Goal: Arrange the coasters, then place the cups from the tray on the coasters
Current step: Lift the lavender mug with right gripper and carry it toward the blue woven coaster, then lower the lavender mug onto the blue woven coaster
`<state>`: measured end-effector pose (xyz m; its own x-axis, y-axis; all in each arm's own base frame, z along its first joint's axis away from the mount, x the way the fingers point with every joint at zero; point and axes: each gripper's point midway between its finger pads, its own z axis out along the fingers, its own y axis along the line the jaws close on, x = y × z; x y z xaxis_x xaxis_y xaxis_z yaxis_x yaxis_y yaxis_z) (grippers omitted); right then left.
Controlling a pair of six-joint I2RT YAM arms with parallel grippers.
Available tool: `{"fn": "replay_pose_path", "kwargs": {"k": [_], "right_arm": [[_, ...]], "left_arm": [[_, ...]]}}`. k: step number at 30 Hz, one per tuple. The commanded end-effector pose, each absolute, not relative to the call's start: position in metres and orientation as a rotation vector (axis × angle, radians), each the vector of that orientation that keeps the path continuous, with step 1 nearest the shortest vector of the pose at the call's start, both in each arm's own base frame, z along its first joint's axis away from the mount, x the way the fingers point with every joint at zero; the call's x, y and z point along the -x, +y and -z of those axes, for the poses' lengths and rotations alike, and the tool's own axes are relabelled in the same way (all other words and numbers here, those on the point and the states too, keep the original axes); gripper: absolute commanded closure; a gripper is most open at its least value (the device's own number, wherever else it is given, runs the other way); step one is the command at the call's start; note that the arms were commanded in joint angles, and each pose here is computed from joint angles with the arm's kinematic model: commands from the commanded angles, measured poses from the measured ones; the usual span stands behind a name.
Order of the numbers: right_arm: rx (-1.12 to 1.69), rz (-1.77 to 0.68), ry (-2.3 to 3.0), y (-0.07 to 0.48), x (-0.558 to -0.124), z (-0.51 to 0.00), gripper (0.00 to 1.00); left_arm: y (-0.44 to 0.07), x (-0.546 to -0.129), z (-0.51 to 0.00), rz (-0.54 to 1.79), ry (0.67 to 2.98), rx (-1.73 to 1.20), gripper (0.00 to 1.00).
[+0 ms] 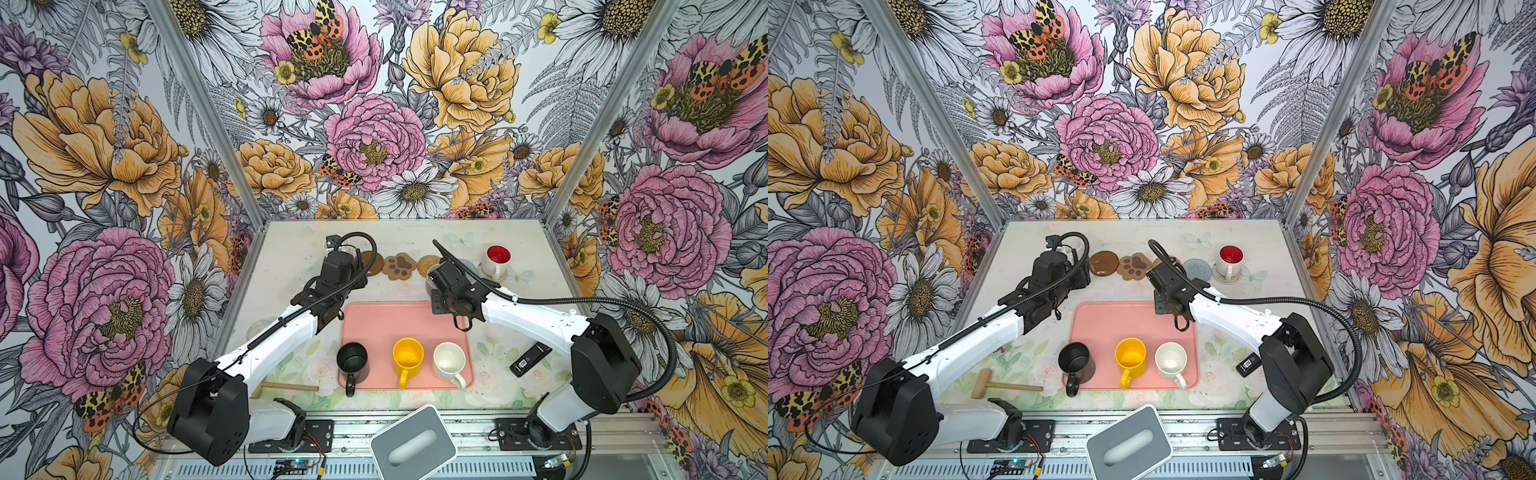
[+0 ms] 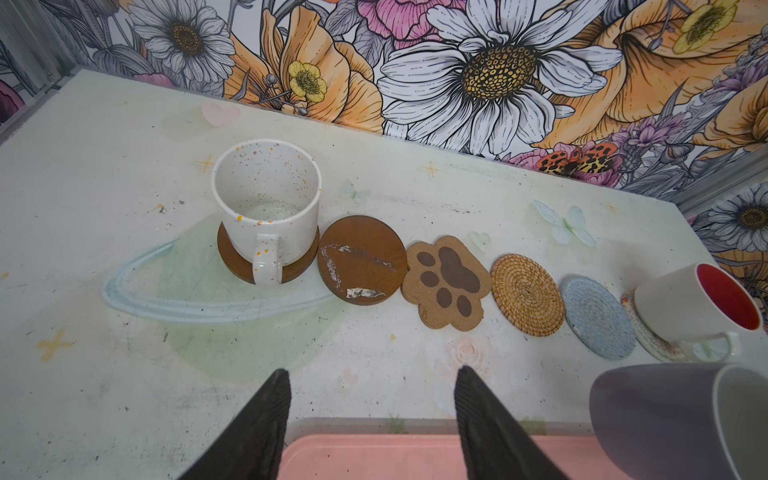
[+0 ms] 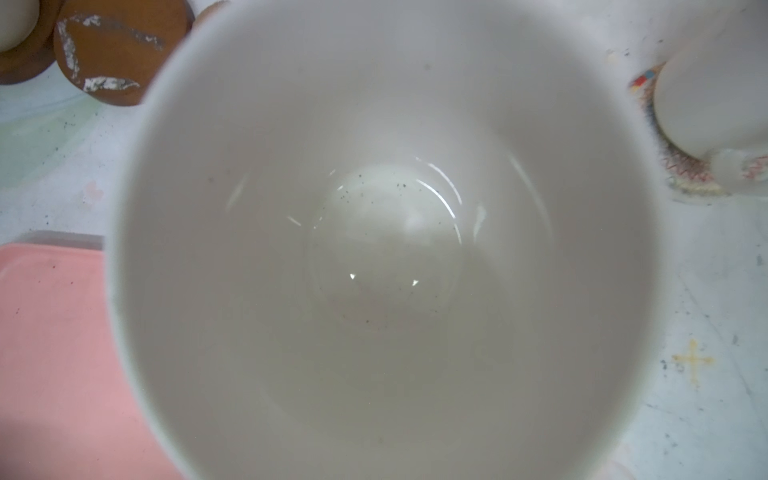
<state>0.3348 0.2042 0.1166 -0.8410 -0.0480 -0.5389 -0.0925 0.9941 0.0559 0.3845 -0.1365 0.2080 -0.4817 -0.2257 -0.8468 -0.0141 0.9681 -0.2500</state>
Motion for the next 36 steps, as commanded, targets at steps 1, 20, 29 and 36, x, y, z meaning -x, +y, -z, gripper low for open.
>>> {"fn": "replay_pose_path", "kwargs": {"k": [1, 20, 29, 36], "right_arm": [[0.063, -0.146, 2.42, 0.197, -0.369, -0.169, 1.0], [-0.059, -0.105, 2.456, 0.128, -0.465, -0.156, 1.0], [-0.071, -0.114, 2.503, 0.126, -0.474, -0.133, 1.0], [-0.081, -0.104, 2.539, 0.123, -0.474, -0.117, 1.0]], "left_arm": [[-0.135, -0.387, -0.216, 0.274, 2.036, 0.188, 0.36], [-0.129, -0.388, -0.22, 0.249, 2.016, 0.219, 0.36], [-0.13, -0.39, -0.22, 0.25, 2.013, 0.221, 0.36], [-0.13, -0.392, -0.22, 0.245, 2.017, 0.218, 0.36]]}}
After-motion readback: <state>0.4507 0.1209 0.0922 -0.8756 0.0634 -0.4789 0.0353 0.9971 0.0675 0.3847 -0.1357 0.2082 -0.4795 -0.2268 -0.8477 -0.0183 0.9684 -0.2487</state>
